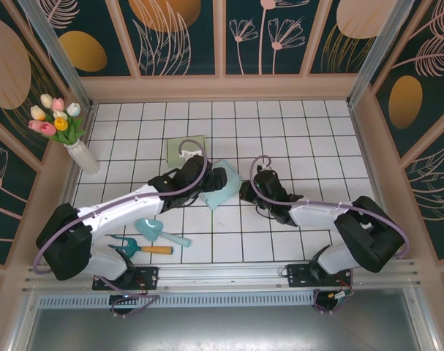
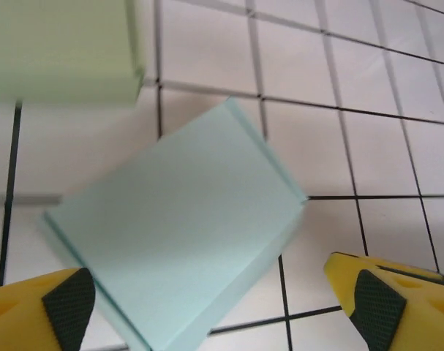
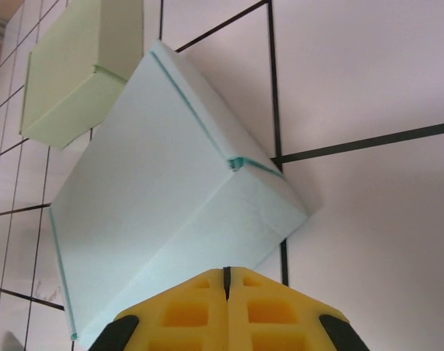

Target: Fold the paper box

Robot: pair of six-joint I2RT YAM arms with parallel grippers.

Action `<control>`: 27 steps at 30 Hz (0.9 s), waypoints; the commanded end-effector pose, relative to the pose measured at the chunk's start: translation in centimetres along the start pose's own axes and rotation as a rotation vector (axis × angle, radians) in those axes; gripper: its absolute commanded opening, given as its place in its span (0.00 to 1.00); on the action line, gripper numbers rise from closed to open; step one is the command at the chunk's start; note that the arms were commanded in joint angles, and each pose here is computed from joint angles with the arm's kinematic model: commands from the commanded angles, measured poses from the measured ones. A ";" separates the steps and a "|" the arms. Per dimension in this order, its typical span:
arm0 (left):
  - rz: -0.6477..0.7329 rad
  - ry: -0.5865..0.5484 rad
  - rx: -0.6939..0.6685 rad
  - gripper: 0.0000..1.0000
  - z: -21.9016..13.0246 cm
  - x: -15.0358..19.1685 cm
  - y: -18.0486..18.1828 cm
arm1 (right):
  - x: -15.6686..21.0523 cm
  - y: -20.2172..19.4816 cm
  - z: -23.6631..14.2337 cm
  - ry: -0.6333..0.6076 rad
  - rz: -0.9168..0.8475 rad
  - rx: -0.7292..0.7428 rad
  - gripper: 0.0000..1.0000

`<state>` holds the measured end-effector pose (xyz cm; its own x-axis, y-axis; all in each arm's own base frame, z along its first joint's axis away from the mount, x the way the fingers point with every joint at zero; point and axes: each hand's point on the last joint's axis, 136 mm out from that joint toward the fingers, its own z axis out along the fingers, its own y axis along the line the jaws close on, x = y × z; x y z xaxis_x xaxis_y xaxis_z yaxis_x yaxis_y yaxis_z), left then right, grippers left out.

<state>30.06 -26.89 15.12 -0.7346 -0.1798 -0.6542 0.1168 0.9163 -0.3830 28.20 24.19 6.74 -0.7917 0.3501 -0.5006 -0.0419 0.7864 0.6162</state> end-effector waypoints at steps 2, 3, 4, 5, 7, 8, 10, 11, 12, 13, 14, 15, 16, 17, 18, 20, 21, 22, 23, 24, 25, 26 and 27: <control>0.253 -0.107 0.035 0.94 1.2 -4.4 -2.0 | 0.9 -1.5 -0.2 0.057 0.018 0.037 0.00; 0.273 -0.095 0.037 0.93 2.0 -4.4 -2.0 | 0.8 -1.6 -0.1 0.058 0.029 0.034 0.00; 0.293 -0.078 0.054 0.93 3.0 -4.3 -2.1 | 0.7 -1.7 0.1 0.062 0.040 0.028 0.00; 0.298 -0.061 0.051 0.92 4.1 -4.4 -1.7 | 0.5 -1.9 0.3 0.068 0.056 0.021 0.00; 0.304 -0.030 0.045 0.89 6.1 -4.3 -0.8 | 0.3 -2.0 0.6 0.079 0.081 -0.001 0.00; 0.313 -0.018 0.046 0.89 7.0 -4.3 -0.5 | 0.2 -2.2 0.8 0.082 0.097 -0.013 0.00; 0.343 0.017 0.048 0.89 8.6 -3.7 -0.1 | 0.0 -2.2 1.0 0.089 0.112 -0.034 0.00; 0.360 0.038 0.055 0.89 9.3 -3.2 -0.2 | 0.2 -2.3 1.2 0.104 0.112 -0.038 0.00; 0.370 0.055 0.056 0.88 9.9 -2.8 -0.2 | 0.3 -2.3 1.4 0.115 0.109 -0.042 0.00; 0.371 0.066 0.051 0.88 10.5 -2.5 0.0 | 0.4 -2.3 1.6 0.126 0.102 -0.045 0.00; 0.372 0.074 0.045 0.88 10.9 -2.2 0.1 | 0.5 -2.4 1.8 0.136 0.097 -0.046 0.00; 0.372 0.079 0.043 0.88 11.3 -2.0 0.2 | 0.7 -2.5 1.9 0.141 0.094 -0.045 0.00; 0.371 0.083 0.046 0.88 11.5 -1.9 0.2 | 0.8 -2.6 2.1 0.146 0.093 -0.044 0.00; 0.369 0.090 0.054 0.88 11.8 -1.7 0.1 | 0.8 -2.7 2.3 0.148 0.093 -0.040 0.00; 0.365 0.098 0.059 0.88 12.0 -1.5 0.0 | 0.8 -2.8 2.4 0.152 0.092 -0.037 0.00; 0.360 0.125 0.061 0.87 12.6 -1.0 -0.1 | 0.8 -2.9 2.9 0.162 0.095 -0.034 0.00; 0.360 0.134 0.060 0.87 12.9 -0.8 -0.1 | 0.8 -3.0 3.2 0.166 0.097 -0.033 0.00; 0.359 0.141 0.057 0.87 13.2 -0.7 0.0 | 0.8 -3.2 3.4 0.171 0.098 -0.030 0.00; 0.359 0.147 0.058 0.87 13.4 -0.5 0.1 | 0.8 -3.3 3.7 0.176 0.099 -0.026 0.00; 0.357 0.154 0.063 0.87 13.6 -0.2 0.0 | 0.8 -3.4 3.9 0.179 0.100 -0.023 0.00; 0.354 0.164 0.076 0.86 13.7 0.1 -0.1 | 0.9 -3.5 4.1 0.187 0.099 -0.019 0.00; 0.352 0.175 0.090 0.85 13.9 0.5 -0.2 | 1.0 -3.6 4.3 0.193 0.099 -0.016 0.00; 0.346 0.186 0.099 0.85 14.0 0.8 -0.2 | 1.2 -3.7 4.5 0.201 0.098 -0.013 0.00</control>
<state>39.05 -31.12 6.10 -0.7420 0.1943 -0.6416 0.4025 0.8945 -0.1946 29.89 23.83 1.85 -0.8875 0.3411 -0.3100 0.0480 0.7373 0.6738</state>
